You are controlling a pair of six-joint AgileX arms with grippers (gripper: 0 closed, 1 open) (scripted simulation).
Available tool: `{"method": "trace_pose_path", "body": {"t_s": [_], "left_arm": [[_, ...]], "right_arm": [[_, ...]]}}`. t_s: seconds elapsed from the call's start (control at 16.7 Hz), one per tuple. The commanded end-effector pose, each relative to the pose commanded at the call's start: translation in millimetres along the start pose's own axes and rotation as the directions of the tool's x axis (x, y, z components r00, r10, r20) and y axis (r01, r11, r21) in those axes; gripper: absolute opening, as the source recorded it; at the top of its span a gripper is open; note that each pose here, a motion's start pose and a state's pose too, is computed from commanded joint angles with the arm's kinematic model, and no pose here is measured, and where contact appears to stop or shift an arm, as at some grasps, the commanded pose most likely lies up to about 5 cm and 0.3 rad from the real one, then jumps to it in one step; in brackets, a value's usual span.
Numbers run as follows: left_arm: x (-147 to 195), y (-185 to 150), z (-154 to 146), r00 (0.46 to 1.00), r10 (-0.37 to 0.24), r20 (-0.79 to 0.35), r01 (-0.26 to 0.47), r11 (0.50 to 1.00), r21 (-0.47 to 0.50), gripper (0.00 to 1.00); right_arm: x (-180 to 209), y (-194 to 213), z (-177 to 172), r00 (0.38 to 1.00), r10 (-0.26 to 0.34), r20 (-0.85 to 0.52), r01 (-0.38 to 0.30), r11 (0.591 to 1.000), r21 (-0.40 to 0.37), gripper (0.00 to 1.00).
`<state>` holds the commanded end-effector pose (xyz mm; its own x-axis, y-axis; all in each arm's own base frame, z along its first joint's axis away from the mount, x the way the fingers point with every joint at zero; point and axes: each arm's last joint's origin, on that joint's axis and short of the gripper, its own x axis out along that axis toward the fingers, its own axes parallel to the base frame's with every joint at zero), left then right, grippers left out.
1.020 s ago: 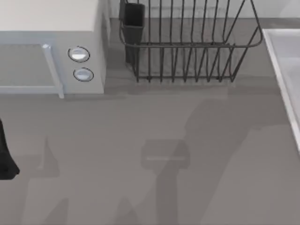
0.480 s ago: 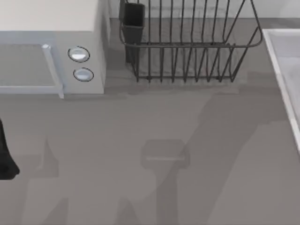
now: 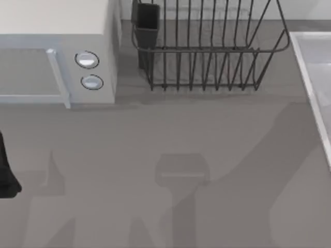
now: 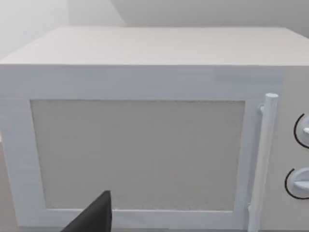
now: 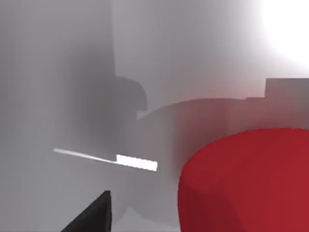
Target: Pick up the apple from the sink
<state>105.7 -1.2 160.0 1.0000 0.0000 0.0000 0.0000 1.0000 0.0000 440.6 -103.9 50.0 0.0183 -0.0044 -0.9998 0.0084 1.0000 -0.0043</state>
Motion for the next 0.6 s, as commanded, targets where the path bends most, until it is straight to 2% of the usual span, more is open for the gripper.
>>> {"method": "trace_pose_path", "body": {"t_s": [0.18, 0.48, 0.6], "left_arm": [[0, 0, 0, 1.0, 0.0, 0.0, 0.0, 1.0, 0.0, 1.0], [0, 0, 0, 1.0, 0.0, 0.0, 0.0, 1.0, 0.0, 1.0], [0, 0, 0, 1.0, 0.0, 0.0, 0.0, 1.0, 0.0, 1.0]], "right_arm": [[37, 1, -7, 1.0, 0.003, -0.013, -0.003, 1.0, 0.001, 1.0], [43, 1, -8, 1.0, 0.004, -0.018, -0.004, 1.0, 0.002, 1.0], [43, 1, -8, 1.0, 0.004, -0.018, -0.004, 1.0, 0.002, 0.85]]}}
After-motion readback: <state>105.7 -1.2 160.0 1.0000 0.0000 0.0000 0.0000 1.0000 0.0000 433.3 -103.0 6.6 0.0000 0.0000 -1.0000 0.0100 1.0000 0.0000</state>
